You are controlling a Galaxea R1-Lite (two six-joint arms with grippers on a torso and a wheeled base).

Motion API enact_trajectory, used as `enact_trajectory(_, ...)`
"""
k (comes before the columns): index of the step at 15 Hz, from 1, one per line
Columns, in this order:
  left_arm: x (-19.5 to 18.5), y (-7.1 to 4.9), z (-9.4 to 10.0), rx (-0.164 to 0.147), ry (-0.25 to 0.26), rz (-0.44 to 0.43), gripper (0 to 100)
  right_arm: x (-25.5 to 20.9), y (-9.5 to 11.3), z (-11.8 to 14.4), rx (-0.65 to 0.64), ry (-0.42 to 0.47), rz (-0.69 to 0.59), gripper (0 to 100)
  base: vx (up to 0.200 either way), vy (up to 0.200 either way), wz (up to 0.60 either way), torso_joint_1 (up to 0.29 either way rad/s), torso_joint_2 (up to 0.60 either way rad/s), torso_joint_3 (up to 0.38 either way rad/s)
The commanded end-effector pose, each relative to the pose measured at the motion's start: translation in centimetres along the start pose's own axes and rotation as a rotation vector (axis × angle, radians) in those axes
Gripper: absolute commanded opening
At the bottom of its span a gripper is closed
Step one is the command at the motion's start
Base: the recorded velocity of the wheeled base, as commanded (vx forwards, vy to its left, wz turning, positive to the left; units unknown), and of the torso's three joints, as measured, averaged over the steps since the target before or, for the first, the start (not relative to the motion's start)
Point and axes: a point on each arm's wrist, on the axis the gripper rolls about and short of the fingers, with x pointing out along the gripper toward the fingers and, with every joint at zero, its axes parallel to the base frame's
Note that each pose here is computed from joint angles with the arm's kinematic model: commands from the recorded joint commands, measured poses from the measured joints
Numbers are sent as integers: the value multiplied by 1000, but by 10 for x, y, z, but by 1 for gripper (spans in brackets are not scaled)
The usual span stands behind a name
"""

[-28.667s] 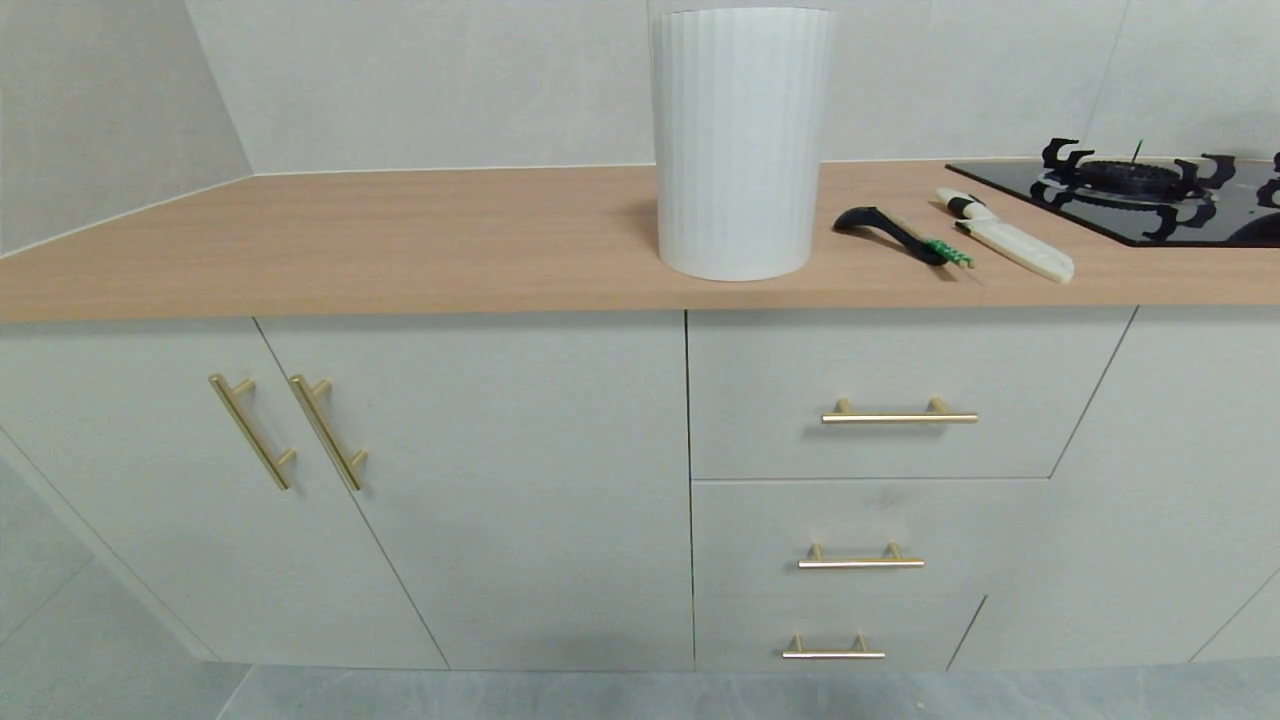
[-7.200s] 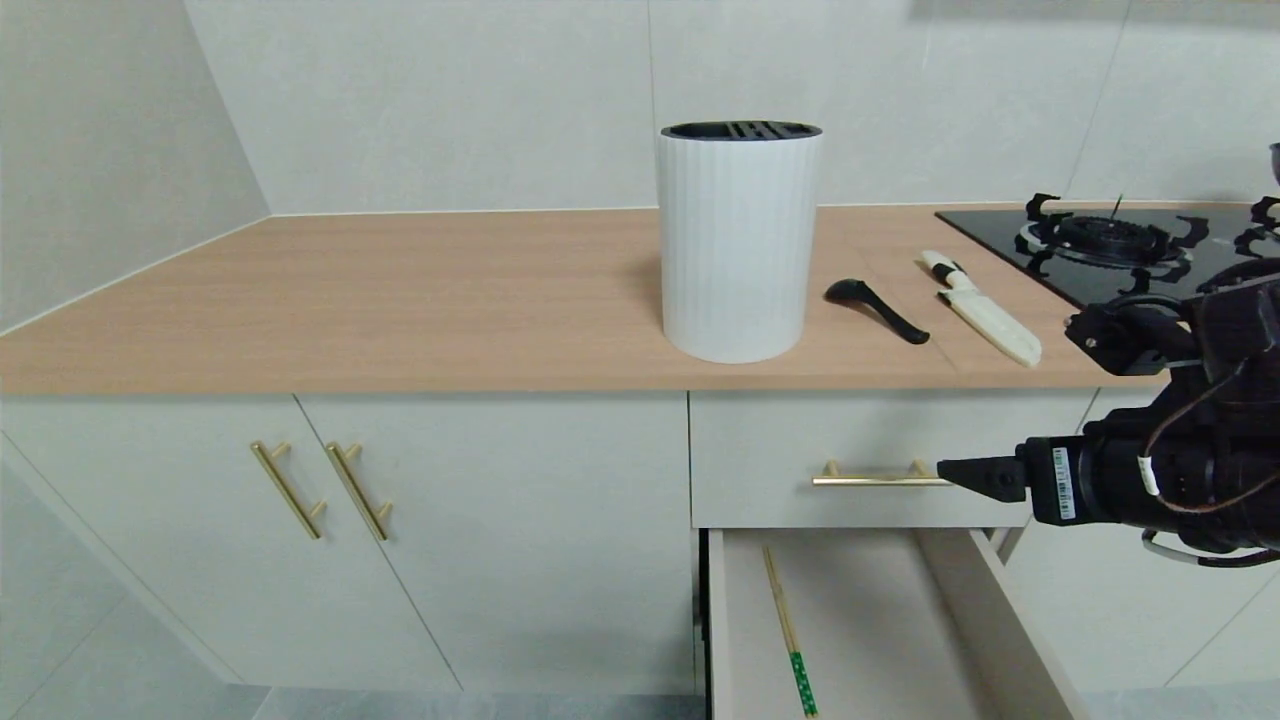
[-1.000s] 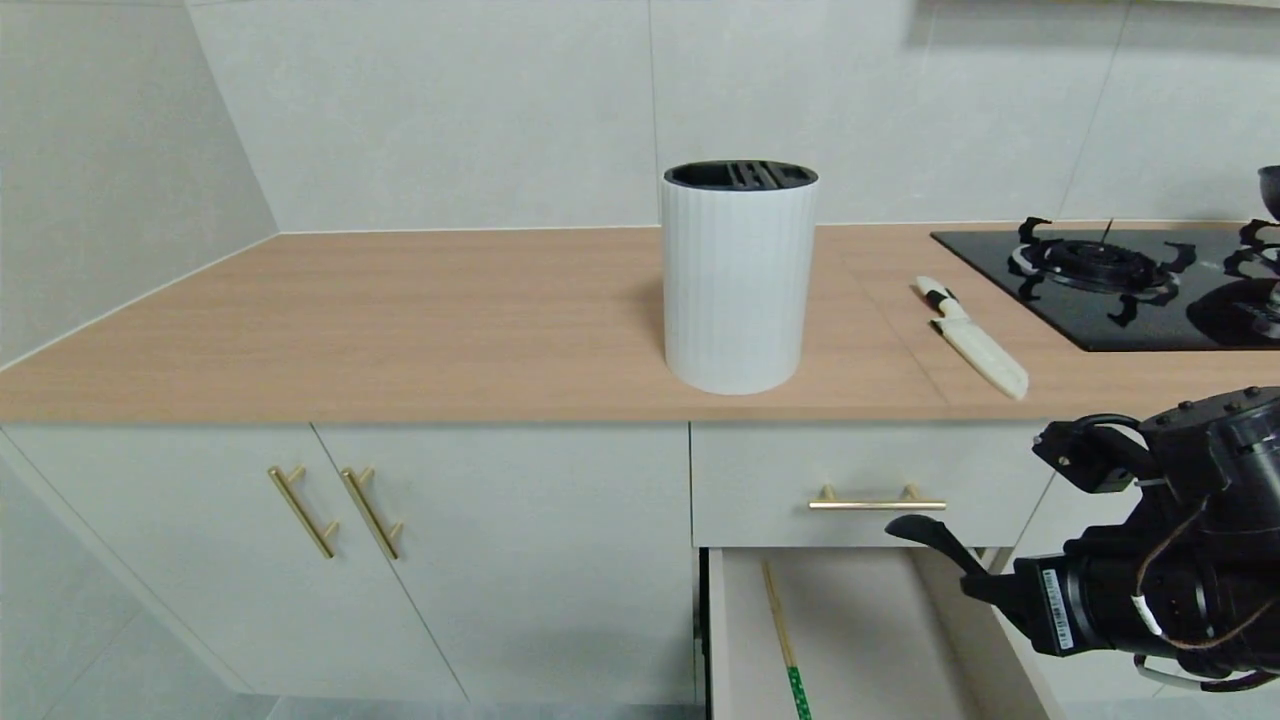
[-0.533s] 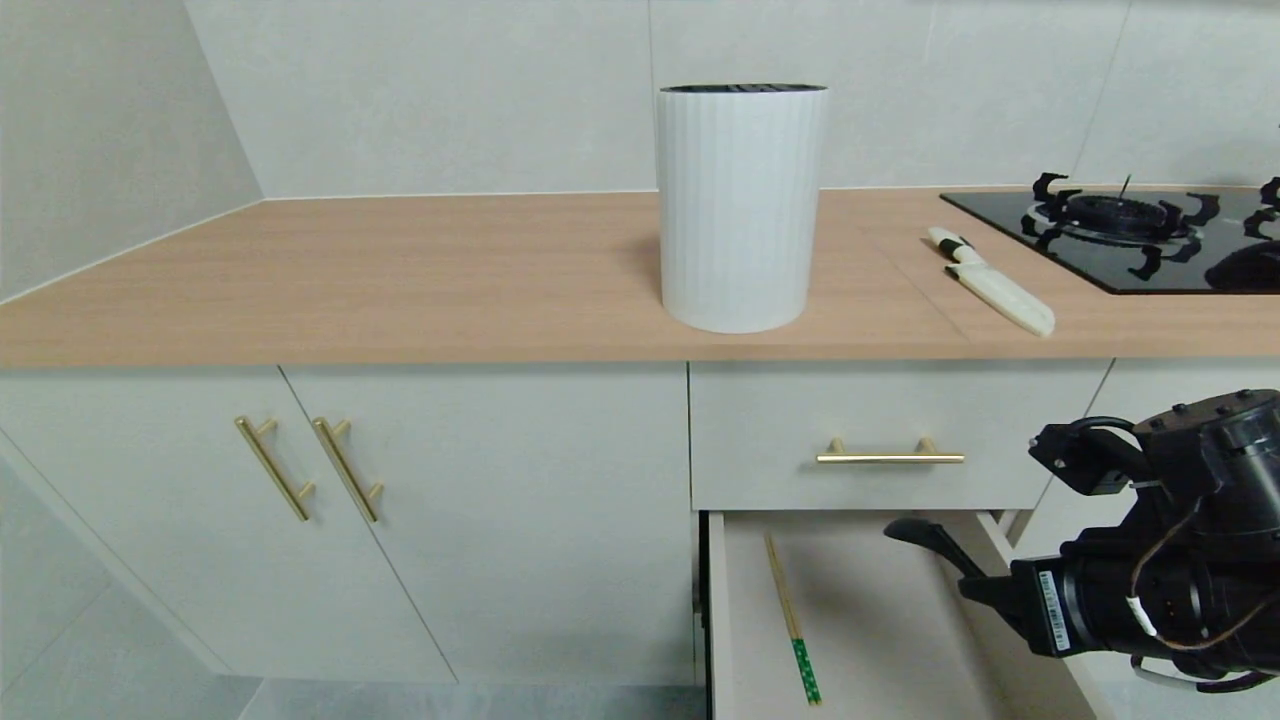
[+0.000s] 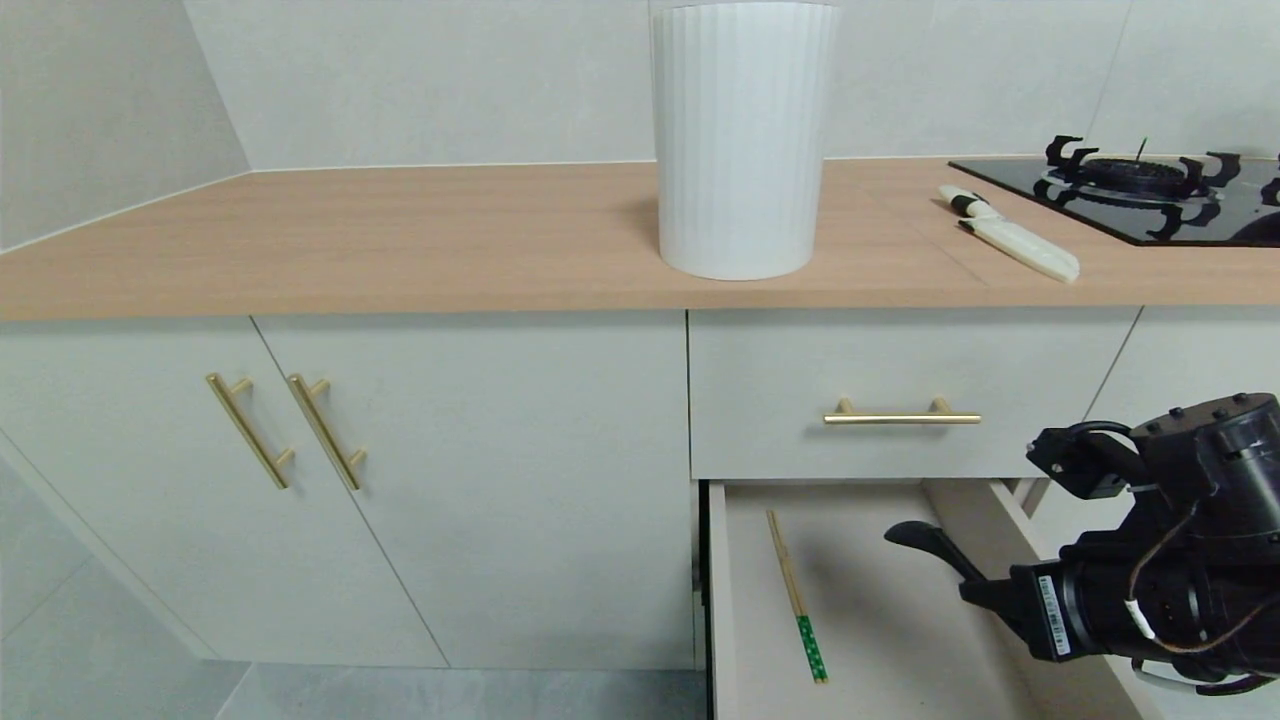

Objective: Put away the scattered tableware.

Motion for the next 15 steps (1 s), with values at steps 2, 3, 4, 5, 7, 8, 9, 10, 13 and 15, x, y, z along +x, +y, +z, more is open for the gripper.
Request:
enact_trajectory(2,0,0,0,0,1,1,100,5,0,0,0,6,0,0,0,0,0,0,0,0)
enact_trajectory(3,0,0,0,0,1,1,100,10,0,0,1,15,-3,0,0,0,0,0,0,0)
enact_trajectory(4,0,0,0,0,1,1,100,21,-2,1,6,28,-12,0,0,0,0,0,0,0)
enact_trajectory(5,0,0,0,0,1,1,100,31,-4,1,11,45,-26,0,0,0,0,0,0,0)
enact_trajectory(7,0,0,0,0,1,1,100,52,-5,3,22,51,-34,0,0,0,0,0,0,0)
enact_trajectory(8,0,0,0,0,1,1,100,88,-14,2,46,38,-80,0,0,0,0,0,0,0)
enact_trajectory(9,0,0,0,0,1,1,100,104,-18,-3,54,59,-112,0,0,0,0,0,0,0)
enact_trajectory(10,0,0,0,0,1,1,100,121,-23,-9,66,89,-154,0,0,0,0,0,0,0)
enact_trajectory(13,0,0,0,0,1,1,100,165,-35,-26,104,112,-224,0,0,0,0,0,0,0)
enact_trajectory(15,0,0,0,1,1,1,100,186,-41,-37,108,105,-266,0,0,0,0,0,0,0)
